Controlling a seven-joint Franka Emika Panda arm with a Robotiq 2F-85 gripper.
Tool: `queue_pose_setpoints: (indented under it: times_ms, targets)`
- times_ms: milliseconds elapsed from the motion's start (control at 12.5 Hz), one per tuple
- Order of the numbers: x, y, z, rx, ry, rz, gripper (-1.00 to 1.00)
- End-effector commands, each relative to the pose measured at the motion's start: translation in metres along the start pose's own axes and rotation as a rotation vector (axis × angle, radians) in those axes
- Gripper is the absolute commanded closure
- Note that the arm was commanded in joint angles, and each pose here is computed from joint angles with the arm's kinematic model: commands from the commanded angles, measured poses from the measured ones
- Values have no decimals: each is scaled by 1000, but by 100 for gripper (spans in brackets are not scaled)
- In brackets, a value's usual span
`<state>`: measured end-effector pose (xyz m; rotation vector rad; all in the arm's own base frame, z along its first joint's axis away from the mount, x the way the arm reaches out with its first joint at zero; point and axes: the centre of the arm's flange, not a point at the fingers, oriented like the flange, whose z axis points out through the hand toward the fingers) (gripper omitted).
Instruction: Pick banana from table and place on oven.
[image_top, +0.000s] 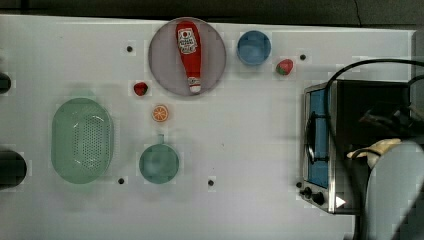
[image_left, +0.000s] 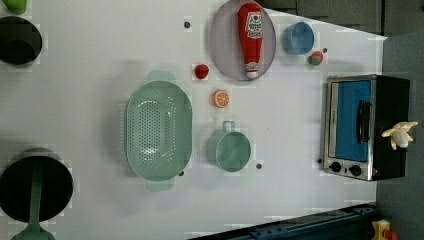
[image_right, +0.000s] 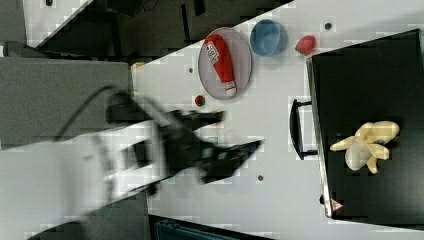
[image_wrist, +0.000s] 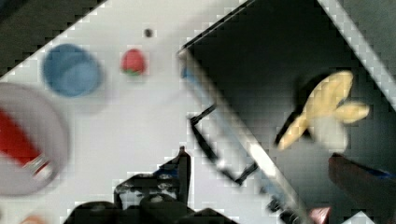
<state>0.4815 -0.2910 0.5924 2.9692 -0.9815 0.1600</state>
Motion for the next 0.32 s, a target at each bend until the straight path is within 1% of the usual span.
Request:
queue_pose_setpoints:
  times_ms: [80, 240, 320]
  targets:
    - [-85, -165, -18, -44, -131, 206, -100]
    - [-111, -204, -31, -49, -106, 252, -100]
    - [-119, -214, -36, -44, -97, 237, -100]
